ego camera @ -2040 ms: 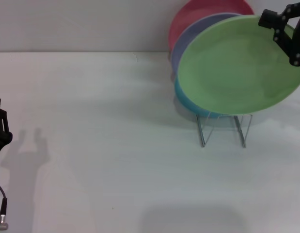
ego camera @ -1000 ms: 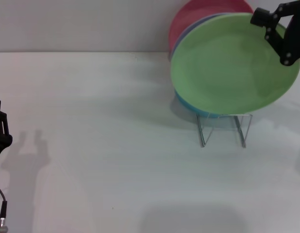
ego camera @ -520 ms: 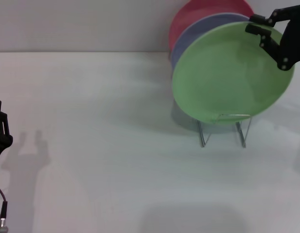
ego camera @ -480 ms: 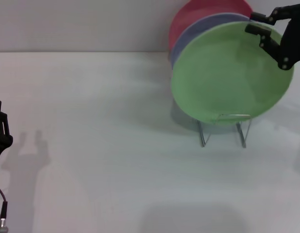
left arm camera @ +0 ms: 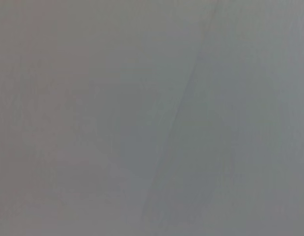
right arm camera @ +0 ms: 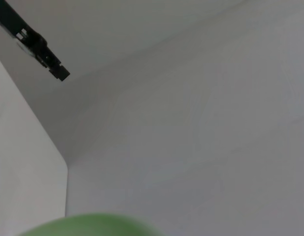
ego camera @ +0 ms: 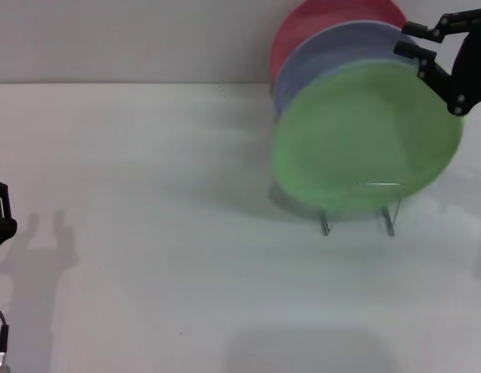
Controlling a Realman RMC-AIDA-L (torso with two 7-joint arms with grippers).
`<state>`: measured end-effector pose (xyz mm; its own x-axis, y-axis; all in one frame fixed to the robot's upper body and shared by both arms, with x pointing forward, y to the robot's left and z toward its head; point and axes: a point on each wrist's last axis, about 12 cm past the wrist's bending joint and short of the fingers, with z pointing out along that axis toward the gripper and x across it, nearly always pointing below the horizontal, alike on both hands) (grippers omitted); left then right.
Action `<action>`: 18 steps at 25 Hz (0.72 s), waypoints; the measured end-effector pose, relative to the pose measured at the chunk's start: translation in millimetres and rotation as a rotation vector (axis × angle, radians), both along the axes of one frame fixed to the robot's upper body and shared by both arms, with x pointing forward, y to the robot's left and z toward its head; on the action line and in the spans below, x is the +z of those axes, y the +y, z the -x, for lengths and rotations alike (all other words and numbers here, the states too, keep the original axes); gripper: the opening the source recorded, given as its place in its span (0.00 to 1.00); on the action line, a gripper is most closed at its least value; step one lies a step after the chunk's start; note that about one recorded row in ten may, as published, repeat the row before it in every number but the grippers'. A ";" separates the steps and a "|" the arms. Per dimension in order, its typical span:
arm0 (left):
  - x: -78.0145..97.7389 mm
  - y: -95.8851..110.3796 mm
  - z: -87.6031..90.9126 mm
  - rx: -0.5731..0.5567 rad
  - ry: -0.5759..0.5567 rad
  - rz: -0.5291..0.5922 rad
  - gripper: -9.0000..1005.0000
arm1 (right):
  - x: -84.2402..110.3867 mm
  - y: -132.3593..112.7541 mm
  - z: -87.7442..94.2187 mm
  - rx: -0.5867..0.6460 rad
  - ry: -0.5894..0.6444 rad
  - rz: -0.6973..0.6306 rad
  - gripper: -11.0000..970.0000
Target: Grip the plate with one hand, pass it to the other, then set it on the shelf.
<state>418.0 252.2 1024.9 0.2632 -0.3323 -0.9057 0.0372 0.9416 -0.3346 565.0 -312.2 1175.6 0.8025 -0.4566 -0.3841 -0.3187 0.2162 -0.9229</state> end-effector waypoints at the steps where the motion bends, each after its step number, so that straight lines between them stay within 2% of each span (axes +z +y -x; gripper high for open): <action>1: 0.0 0.3 0.3 0.001 -0.001 0.000 0.34 | 0.0 -0.3 1.1 0.001 0.002 -0.003 0.14; 7: 0.3 3.0 2.2 0.007 -0.007 -0.007 0.34 | -5.3 -4.0 8.2 -0.006 0.019 -0.024 0.14; 11: -0.1 4.1 3.0 0.007 -0.007 -0.007 0.34 | -5.0 -10.5 16.6 -0.019 0.021 -0.096 0.14; 13: -0.3 4.6 3.4 0.007 -0.007 -0.005 0.34 | -1.6 -14.5 21.6 -0.019 0.032 -0.162 0.14; 14: -0.4 4.8 3.6 0.007 -0.007 -0.006 0.34 | 3.4 -20.9 27.3 -0.024 0.044 -0.252 0.14; 15: -0.4 5.2 3.9 0.007 -0.008 -0.007 0.34 | 3.4 -20.9 27.3 -0.024 0.044 -0.252 0.14; 18: -0.6 7.2 5.4 0.007 -0.013 -0.018 0.34 | 12.0 -37.8 38.0 -0.058 0.067 -0.471 0.14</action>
